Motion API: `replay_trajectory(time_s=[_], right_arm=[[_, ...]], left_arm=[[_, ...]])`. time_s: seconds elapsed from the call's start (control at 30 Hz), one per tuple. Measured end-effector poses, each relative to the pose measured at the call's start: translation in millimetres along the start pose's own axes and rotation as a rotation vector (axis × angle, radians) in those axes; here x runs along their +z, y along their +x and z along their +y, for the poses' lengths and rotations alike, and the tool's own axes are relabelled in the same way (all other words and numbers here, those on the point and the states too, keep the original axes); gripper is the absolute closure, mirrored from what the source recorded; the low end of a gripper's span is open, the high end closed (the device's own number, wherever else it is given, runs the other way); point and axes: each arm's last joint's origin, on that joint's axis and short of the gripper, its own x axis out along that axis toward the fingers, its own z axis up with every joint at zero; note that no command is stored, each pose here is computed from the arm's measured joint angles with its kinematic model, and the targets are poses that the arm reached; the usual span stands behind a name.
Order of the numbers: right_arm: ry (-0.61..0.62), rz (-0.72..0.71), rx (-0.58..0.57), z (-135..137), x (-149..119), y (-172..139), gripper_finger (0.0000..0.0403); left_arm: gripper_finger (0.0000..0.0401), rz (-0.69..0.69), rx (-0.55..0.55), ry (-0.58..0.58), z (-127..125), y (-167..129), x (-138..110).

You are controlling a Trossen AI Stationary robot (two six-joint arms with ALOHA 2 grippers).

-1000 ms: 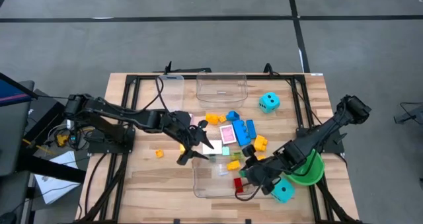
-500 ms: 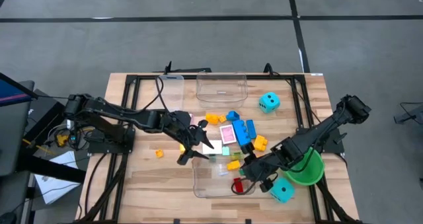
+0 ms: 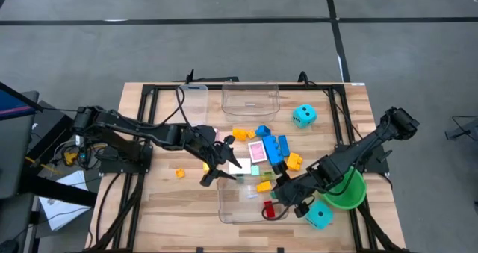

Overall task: Pick & Place Toys
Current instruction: Put the green game piece into the bottom transparent bin, then put the light blue die into the top transparent bin

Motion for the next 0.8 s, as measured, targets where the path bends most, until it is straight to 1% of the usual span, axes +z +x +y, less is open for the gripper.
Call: replay_trajectory(time_s=[0.57, 0.8], right_arm=[[0.01, 0.0, -0.008, -0.3, 0.1, 0.0, 0.0254], [0.011, 0.0, -0.025, -0.8, 0.0, 0.0, 0.025]], left_arm=[[0.0207, 0.001, -0.001, 0.0, 0.0, 0.2, -0.2], [0.0207, 0.0, -0.004, 0.0, 0.0, 0.2, -0.1]])
